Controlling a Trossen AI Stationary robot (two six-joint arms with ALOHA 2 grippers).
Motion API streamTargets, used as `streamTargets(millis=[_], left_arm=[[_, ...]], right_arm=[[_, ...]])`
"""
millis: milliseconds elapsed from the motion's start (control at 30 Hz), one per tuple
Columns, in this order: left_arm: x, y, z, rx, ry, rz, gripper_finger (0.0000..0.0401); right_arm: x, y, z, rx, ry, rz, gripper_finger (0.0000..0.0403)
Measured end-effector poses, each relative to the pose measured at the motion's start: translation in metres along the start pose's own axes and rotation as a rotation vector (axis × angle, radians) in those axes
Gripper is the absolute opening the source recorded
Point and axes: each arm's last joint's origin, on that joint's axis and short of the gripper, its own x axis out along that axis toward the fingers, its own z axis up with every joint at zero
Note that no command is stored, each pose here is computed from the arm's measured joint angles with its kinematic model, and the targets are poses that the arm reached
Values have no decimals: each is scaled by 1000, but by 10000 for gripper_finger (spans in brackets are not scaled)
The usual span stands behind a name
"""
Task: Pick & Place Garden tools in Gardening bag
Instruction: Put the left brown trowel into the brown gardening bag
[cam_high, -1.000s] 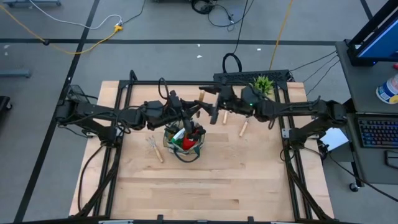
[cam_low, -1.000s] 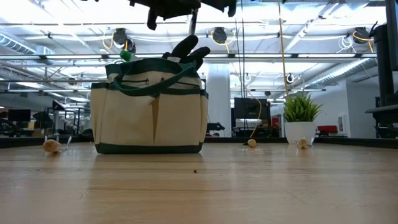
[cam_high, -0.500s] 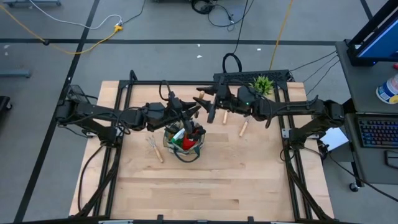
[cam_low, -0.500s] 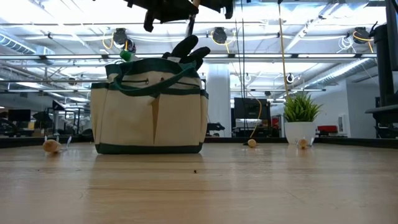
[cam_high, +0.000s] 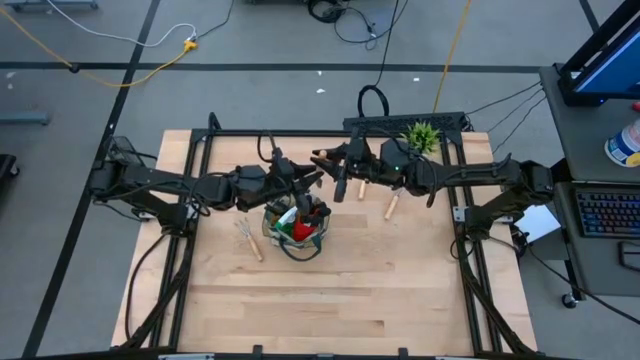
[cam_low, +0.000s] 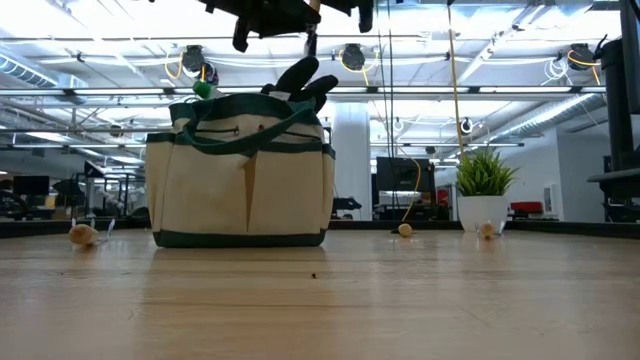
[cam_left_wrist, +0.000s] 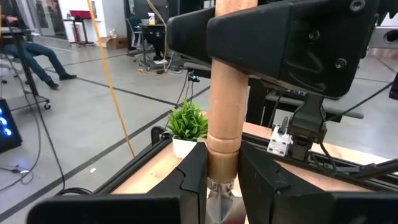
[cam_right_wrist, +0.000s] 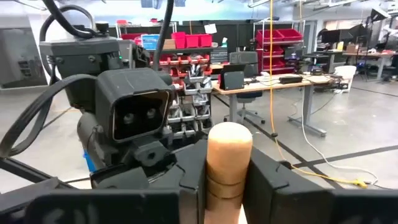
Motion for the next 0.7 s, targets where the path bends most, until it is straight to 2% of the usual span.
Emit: streamTargets(millis=[133, 300, 500, 700], left_arm=[[0, 0, 0, 15, 5, -8, 70], [-9, 5, 2, 48, 56, 38, 136], [-41, 20, 13, 127, 170, 79, 195], [-83, 39, 24, 75, 266, 89, 211]], right_arm=[[0, 0, 0, -3, 5, -2, 55], [0, -1, -2, -4, 24, -21, 55], [-2, -1, -1, 2, 23, -16, 55], [-1, -1, 1, 15, 6, 17, 55]])
